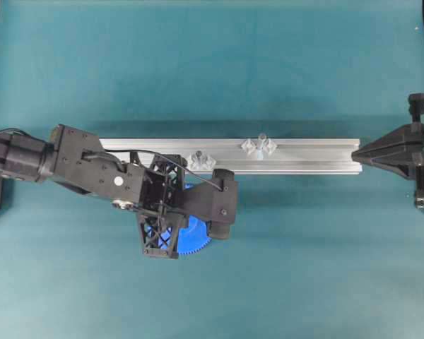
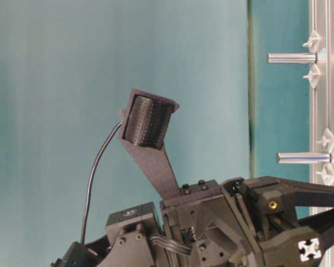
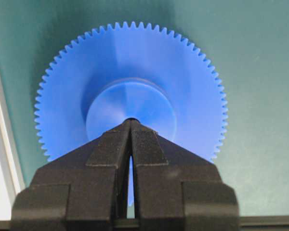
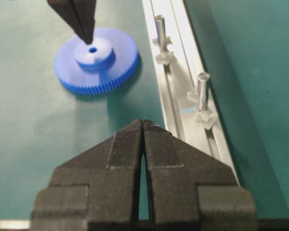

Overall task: Find the location of the shaft and insert the large gear.
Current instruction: 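Lower the left gripper and open it around the gear hub, then close the left gripper on the blue gear's hub, then lift the blue gear and carry it toward the left shaft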

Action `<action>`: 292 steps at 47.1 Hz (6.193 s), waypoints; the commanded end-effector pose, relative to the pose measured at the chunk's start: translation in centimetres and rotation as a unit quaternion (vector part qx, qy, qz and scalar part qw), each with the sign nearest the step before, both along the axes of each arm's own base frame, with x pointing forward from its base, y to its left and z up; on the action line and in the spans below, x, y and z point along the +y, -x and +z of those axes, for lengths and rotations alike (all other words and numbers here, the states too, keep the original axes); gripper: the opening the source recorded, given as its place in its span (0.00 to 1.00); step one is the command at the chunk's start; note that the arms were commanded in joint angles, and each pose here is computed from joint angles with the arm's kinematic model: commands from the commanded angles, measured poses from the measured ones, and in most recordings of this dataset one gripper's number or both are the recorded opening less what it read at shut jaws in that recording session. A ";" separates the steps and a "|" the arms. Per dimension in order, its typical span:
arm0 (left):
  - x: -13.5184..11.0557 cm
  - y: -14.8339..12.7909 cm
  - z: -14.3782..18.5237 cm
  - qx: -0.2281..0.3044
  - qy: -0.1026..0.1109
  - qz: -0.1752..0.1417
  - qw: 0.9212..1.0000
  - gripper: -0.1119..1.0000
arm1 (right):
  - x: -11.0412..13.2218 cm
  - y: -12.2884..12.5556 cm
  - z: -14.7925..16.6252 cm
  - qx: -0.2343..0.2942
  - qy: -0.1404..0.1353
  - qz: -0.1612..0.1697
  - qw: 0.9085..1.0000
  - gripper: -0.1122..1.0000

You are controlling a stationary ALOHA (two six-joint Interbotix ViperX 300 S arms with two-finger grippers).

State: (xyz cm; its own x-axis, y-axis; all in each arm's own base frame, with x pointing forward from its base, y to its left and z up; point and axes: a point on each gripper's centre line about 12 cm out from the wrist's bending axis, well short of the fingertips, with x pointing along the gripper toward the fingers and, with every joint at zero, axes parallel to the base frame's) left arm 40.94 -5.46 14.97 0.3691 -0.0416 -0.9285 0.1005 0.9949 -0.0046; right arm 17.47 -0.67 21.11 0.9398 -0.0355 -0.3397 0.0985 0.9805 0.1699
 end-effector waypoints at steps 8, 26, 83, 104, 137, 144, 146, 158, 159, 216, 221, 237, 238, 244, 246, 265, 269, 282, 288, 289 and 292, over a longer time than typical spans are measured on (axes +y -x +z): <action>-0.3 -0.6 1.5 -0.022 0.000 -0.007 1.000 0.09 | -0.1 -0.2 0.4 -0.005 -0.005 -0.003 1.000 0.11; -0.3 -0.4 1.4 -0.014 -0.008 -0.022 1.000 0.19 | -0.1 -0.1 0.2 -0.003 -0.005 -0.003 1.000 0.11; -0.2 -1.0 -0.6 0.003 -0.003 -0.003 1.000 0.94 | 0.0 0.3 0.1 -0.002 -0.005 -0.003 1.000 0.11; -0.1 -0.9 -1.9 0.018 -0.005 -0.004 1.000 0.94 | 0.0 0.3 0.1 -0.002 -0.005 -0.003 1.000 0.11; 0.4 -0.5 -2.6 0.024 -0.005 0.003 1.000 0.94 | 0.0 0.3 0.1 -0.002 -0.019 -0.008 1.000 0.11; 0.4 -0.5 -2.7 0.026 -0.005 0.003 1.000 0.94 | 0.0 0.3 0.1 -0.002 -0.020 -0.009 1.000 0.11; 0.4 -0.5 -2.7 0.026 -0.005 0.003 1.000 0.94 | 0.0 0.3 0.1 -0.002 -0.020 -0.009 1.000 0.11; 0.3 -0.5 -3.1 0.030 -0.006 0.003 1.000 0.87 | 0.0 0.3 0.0 -0.002 -0.020 -0.009 1.000 0.11; 0.3 -0.5 -3.0 0.029 -0.005 0.004 1.000 0.85 | 0.0 0.3 0.0 -0.002 -0.020 -0.008 1.000 0.11; 0.0 -2.5 0.8 -0.019 -0.001 -0.001 1.000 0.74 | 0.0 0.3 0.1 0.001 -0.020 -0.008 1.000 0.11; 0.0 -2.6 1.2 -0.017 -0.001 -0.001 1.000 0.74 | 0.0 0.4 0.0 0.004 -0.021 -0.009 1.000 0.11; 0.0 -3.4 2.8 -0.012 -0.003 0.000 1.000 0.74 | 0.0 0.5 0.1 0.005 -0.021 -0.009 1.000 0.11; 0.0 -3.4 2.9 -0.011 -0.003 0.000 1.000 0.73 | 0.0 0.4 0.2 0.004 -0.021 -0.009 1.000 0.11; 0.0 -3.8 3.9 -0.005 -0.005 -0.001 1.000 0.73 | 0.0 0.5 0.1 0.005 -0.021 -0.008 1.000 0.11; 0.0 -3.9 4.2 -0.003 -0.005 -0.001 1.000 0.74 | 0.0 0.5 0.1 0.005 -0.021 -0.009 1.000 0.11; 1.0 -5.2 6.8 -0.015 -0.006 0.010 1.000 0.73 | 0.0 0.5 0.1 0.005 -0.021 -0.008 1.000 0.11; 1.2 -5.3 7.2 -0.014 -0.007 0.010 1.000 0.74 | 0.0 0.5 0.1 0.005 -0.021 -0.008 1.000 0.11; 1.9 -5.6 9.2 -0.003 -0.014 0.005 1.000 0.73 | 0.0 0.5 0.0 0.005 -0.021 -0.008 1.000 0.11; 2.4 -5.9 10.3 -0.010 -0.015 0.006 1.000 0.74 | 0.0 0.5 0.0 0.005 -0.021 -0.008 1.000 0.11; 2.5 -6.0 10.4 -0.013 -0.016 0.006 1.000 0.73 | 0.0 0.5 0.0 0.005 -0.021 -0.009 1.000 0.11; 2.7 -6.1 10.7 -0.014 -0.018 0.003 1.000 0.74 | 0.0 0.5 0.0 0.005 -0.021 -0.009 1.000 0.11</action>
